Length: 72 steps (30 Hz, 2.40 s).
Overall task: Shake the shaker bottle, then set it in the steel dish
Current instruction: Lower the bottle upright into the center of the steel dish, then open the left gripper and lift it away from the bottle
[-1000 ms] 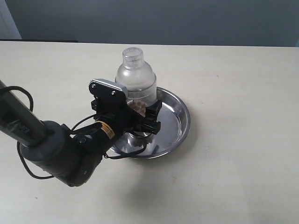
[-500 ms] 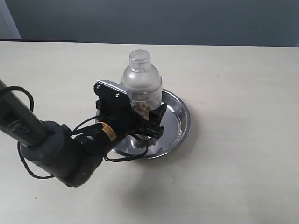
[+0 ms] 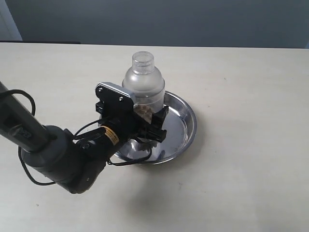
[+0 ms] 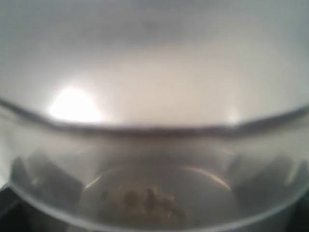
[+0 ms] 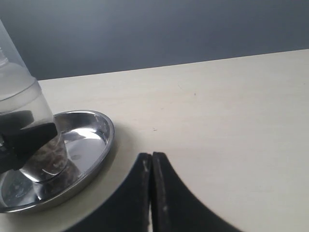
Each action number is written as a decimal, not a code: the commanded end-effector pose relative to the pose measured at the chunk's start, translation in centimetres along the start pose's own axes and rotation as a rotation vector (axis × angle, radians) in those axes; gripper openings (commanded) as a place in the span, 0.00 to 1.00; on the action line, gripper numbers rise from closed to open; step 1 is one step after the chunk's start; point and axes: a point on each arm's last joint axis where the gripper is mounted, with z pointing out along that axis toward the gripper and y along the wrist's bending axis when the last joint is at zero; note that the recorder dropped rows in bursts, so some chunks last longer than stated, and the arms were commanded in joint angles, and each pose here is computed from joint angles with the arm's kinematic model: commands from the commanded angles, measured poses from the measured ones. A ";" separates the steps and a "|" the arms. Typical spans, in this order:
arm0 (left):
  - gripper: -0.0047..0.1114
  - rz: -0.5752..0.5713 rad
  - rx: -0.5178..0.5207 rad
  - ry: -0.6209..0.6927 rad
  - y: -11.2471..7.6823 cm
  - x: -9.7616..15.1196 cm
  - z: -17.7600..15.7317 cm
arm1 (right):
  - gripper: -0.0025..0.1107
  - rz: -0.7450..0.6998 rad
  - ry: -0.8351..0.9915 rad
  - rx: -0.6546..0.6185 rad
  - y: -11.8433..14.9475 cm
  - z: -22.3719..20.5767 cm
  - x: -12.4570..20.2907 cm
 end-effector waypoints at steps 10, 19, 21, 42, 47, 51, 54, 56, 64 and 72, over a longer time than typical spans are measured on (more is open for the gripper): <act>0.74 -0.032 0.079 -0.056 -0.7 -0.8 0.2 | 0.02 -0.003 -0.010 0.000 0.0 0.0 0.0; 0.82 -0.003 0.133 -0.054 -1.2 -0.8 0.2 | 0.02 -0.003 -0.010 0.000 0.0 0.0 0.0; 0.82 -0.003 0.133 -0.054 -1.2 -0.8 0.2 | 0.02 -0.003 -0.010 0.000 0.0 0.0 0.0; 0.82 -0.001 0.159 -0.135 -0.8 -4.0 -1.0 | 0.02 -0.003 -0.010 0.000 0.0 0.0 0.0; 0.82 -0.003 0.164 -0.173 -0.8 -5.3 -1.3 | 0.02 -0.003 -0.010 0.000 0.0 0.0 0.0; 0.82 -0.007 0.164 -0.206 -0.9 -6.3 -1.6 | 0.02 -0.003 -0.010 0.000 0.0 0.0 0.0; 0.82 -0.017 0.153 -0.229 -0.8 -7.1 -1.8 | 0.02 -0.003 -0.010 0.000 0.0 0.0 0.0; 0.82 0.008 0.150 -0.246 -0.8 -7.6 -2.0 | 0.02 -0.003 -0.010 0.000 0.0 0.0 0.0; 0.75 0.047 0.112 -0.413 -0.6 -12.7 -4.1 | 0.02 -0.003 -0.010 0.000 0.0 0.0 0.0; 0.04 0.131 0.022 -0.352 0.4 -18.6 -8.8 | 0.02 -0.003 -0.010 0.000 0.0 0.0 0.0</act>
